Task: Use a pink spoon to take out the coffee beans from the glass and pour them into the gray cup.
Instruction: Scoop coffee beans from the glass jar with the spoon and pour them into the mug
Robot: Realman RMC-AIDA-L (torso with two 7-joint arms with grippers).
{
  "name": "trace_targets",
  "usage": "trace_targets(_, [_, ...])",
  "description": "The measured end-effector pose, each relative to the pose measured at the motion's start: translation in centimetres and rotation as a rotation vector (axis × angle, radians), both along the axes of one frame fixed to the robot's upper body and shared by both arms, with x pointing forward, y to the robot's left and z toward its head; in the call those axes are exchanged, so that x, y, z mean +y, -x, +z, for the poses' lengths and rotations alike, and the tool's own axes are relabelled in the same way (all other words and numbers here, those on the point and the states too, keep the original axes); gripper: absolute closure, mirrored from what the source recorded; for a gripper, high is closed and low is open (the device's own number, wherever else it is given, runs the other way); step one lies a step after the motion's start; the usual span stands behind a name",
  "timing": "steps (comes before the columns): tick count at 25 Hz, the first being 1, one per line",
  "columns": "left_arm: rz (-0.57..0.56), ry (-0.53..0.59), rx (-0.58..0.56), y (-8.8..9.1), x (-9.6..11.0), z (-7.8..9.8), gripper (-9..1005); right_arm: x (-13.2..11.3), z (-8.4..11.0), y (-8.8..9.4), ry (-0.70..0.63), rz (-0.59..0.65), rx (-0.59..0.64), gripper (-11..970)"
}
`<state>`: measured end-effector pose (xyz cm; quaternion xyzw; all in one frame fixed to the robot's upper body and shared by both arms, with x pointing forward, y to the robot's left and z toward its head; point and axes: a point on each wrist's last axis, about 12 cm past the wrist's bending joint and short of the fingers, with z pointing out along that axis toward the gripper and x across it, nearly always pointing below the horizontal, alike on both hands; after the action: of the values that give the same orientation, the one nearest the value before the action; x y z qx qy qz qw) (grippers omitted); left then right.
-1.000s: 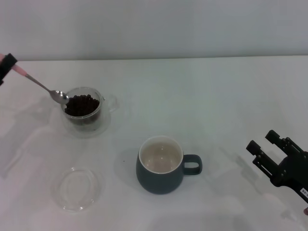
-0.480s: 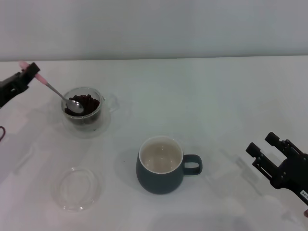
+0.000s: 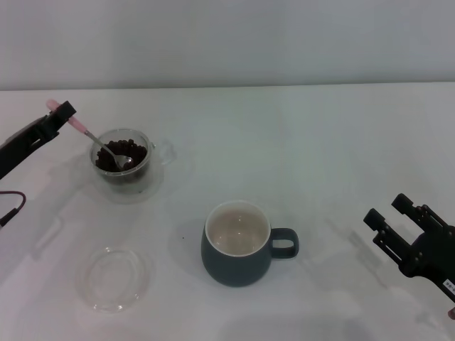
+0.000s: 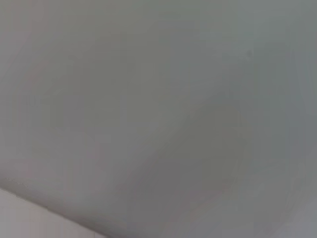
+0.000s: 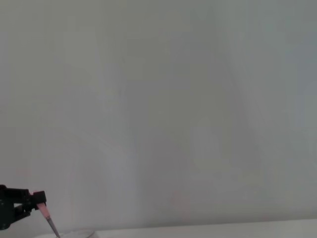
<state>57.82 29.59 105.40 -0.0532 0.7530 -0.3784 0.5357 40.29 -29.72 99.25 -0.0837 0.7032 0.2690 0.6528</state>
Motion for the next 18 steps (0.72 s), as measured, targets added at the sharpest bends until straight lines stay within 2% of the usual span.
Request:
trace_targets(8, [0.011,0.091,0.079,0.01,-0.15,-0.23,861,-0.01,0.02,-0.03,-0.005,-0.006,0.000,263])
trace_targets(18, [0.027,0.152,0.133,0.50,0.19,-0.63,862,-0.02,0.01,0.00,-0.005,-0.006,0.000,263])
